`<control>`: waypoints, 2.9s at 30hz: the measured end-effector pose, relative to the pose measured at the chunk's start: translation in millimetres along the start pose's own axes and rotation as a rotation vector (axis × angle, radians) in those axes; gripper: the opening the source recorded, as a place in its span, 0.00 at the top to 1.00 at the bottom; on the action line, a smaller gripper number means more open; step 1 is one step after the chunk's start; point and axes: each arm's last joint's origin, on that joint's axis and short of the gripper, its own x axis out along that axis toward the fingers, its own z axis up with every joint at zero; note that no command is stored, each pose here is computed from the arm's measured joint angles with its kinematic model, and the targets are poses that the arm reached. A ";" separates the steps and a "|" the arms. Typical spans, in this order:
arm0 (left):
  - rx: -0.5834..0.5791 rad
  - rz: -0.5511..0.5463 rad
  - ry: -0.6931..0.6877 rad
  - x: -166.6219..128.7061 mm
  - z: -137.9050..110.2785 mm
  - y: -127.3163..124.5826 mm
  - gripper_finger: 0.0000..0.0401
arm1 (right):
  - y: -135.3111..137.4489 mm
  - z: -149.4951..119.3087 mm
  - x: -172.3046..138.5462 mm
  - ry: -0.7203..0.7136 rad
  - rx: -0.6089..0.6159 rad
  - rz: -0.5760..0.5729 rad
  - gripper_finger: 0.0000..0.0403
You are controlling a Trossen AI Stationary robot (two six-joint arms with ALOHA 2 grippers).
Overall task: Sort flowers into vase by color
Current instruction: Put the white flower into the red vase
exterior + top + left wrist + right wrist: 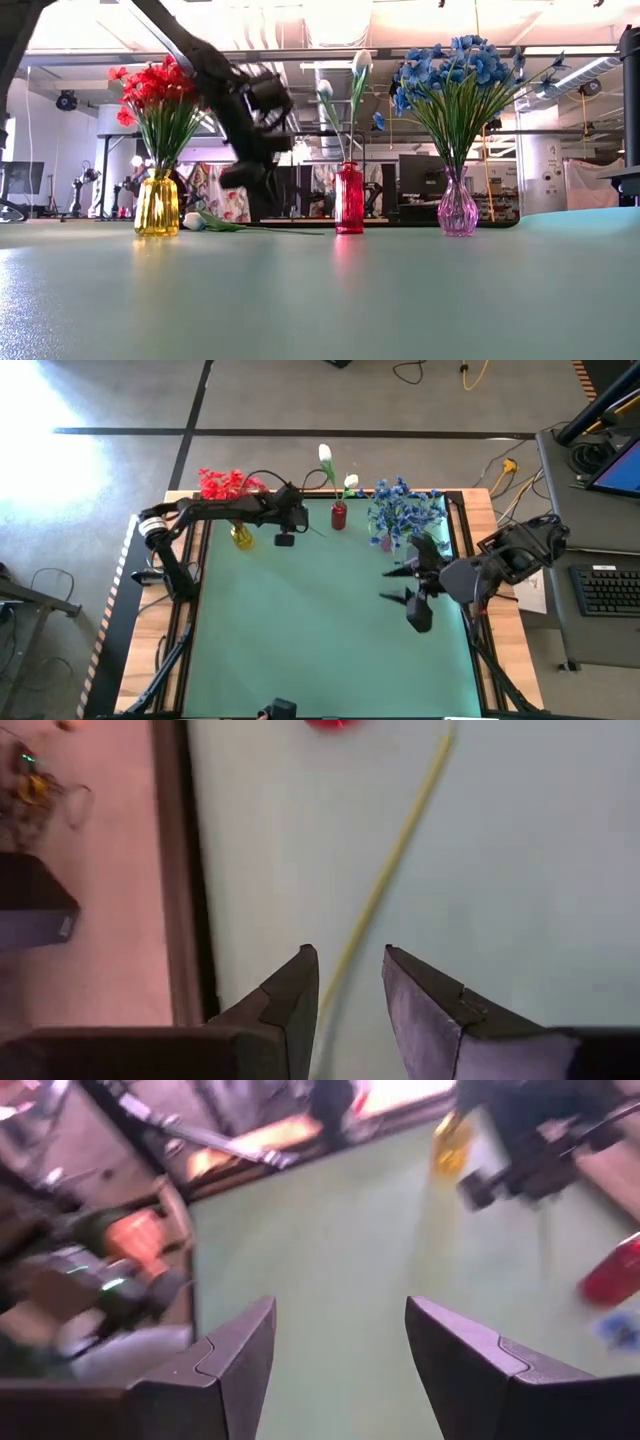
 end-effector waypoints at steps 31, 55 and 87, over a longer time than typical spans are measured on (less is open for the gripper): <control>-0.359 -0.113 -0.402 -168.1 33.8 -38.9 0.75 | -49.1 42.6 47.6 -0.069 -0.181 -0.201 0.47; -0.359 -0.023 -0.281 -138.7 52.2 -103.5 0.75 | -50.5 34.9 60.5 -0.001 -0.257 -0.241 0.47; -0.466 0.015 -0.579 -171.5 -1.6 -123.9 0.75 | -32.5 -49.2 197.7 -0.682 -0.445 0.017 0.47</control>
